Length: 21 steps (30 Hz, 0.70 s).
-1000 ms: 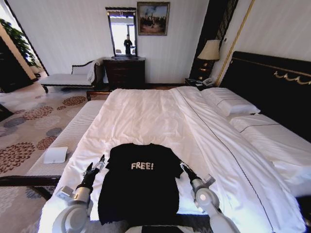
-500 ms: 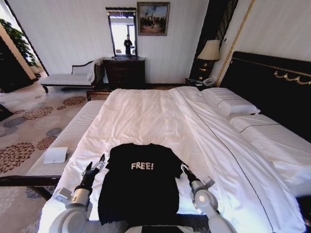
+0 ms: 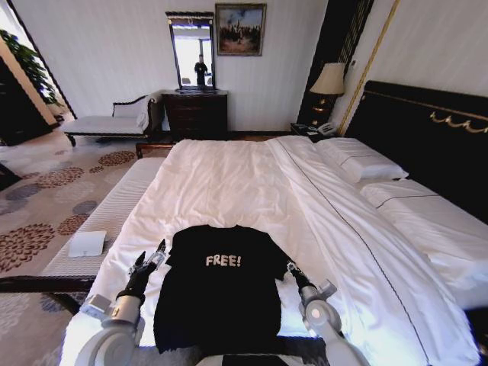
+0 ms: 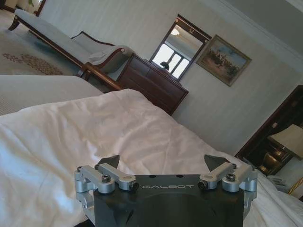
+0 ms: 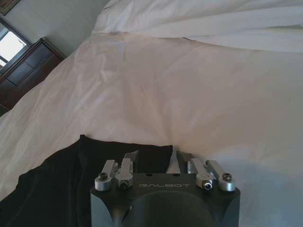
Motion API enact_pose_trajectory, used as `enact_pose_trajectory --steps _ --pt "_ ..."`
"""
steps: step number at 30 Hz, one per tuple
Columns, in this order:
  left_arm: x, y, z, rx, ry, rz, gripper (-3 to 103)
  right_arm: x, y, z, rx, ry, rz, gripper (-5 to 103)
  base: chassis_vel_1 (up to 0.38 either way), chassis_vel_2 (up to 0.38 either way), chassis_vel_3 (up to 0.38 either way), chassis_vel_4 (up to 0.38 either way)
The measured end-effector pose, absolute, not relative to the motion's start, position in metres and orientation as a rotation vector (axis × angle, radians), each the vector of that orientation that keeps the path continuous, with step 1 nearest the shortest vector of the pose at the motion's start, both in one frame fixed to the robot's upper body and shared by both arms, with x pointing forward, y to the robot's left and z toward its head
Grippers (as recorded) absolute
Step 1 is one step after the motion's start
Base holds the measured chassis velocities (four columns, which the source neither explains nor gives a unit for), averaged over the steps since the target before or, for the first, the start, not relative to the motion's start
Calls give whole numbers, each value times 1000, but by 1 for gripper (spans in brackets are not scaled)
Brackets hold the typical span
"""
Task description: Fold the clothes on the bed.
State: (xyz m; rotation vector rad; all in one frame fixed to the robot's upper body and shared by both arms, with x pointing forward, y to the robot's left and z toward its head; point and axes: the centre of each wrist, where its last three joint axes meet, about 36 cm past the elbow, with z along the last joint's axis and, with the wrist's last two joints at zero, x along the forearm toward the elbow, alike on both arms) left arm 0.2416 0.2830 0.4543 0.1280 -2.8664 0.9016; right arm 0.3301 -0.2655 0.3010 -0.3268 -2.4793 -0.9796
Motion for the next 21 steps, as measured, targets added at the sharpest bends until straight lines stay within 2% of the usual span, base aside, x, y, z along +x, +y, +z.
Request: enact_pose_trajectory --steps 3,5,8,11,12,14,17,21 --pt "242 283 453 131 -2863 902 100 330 -266 301 -329 -2479 -980 46 0 0 0 0" --pt "243 284 451 133 -2860 903 100 330 -266 301 -329 -2479 -981 37 0 0 0 0" --pt "243 284 451 133 -2858 904 100 331 -266 301 -329 -2480 -981 32 0 0 0 0" --pt "243 284 449 135 -2855 905 100 332 -266 300 -330 -2480 -979 16 0 0 0 0" --pt "243 284 449 135 -2855 905 100 332 -266 300 -330 -2480 -979 16 0 0 0 0" --pt "244 284 447 139 -2851 905 100 332 -266 298 -332 -2479 -972 5 0 0 0 0" --pt "244 283 445 141 -2845 906 100 333 -268 298 -334 -2482 -966 1 0 0 0 0" --pt "244 281 444 141 -2844 906 100 334 -270 297 -338 -2487 -960 0 0 0 0 0"
